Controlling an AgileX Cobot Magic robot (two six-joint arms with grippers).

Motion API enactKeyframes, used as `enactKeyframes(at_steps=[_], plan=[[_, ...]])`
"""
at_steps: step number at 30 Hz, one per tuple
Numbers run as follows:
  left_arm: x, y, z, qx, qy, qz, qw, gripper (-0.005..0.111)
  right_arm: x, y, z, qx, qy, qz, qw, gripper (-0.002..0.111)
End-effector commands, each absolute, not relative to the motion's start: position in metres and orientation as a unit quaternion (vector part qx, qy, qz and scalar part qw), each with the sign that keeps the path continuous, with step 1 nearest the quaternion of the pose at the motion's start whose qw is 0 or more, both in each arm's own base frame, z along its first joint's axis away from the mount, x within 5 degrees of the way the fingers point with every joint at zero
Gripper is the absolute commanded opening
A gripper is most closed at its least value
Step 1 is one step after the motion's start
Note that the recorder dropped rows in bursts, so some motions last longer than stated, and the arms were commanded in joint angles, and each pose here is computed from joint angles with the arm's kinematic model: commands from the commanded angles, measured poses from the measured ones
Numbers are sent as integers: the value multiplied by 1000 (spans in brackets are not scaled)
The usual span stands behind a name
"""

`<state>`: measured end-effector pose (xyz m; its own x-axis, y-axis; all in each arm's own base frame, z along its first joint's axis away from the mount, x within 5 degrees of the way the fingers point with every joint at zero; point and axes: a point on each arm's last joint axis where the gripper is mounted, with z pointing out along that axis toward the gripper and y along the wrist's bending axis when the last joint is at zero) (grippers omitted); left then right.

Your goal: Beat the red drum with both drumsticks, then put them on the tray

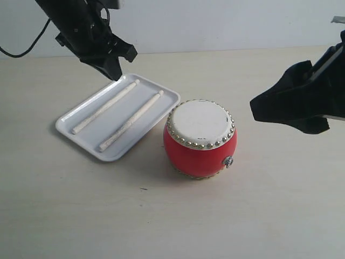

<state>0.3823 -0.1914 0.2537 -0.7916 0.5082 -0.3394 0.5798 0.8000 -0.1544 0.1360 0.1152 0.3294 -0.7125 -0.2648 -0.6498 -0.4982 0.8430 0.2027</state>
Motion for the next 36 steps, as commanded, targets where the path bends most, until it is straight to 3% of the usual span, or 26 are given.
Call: enactKeyframes(at_steps=[1,5,9,24,31,36], plan=[[365,-193,267,288,924,-186,171,0,139,116,335,-209,898,189,338,55],[345,-187,269,269,919,-210,198,0,139,116,335,-209,897,190,339,34],[321,-179,268,270,910,-225,222,0,139,116,334,-209,897,190,339,1],[251,-139,278,247,880,-204,350,0,164,100,341,-154,881,72,441,0],[229,-128,284,253,866,-200,382,0,200,116,313,-171,892,38,417,0],[220,-123,298,251,851,-198,417,0,239,97,293,-115,902,38,415,0]])
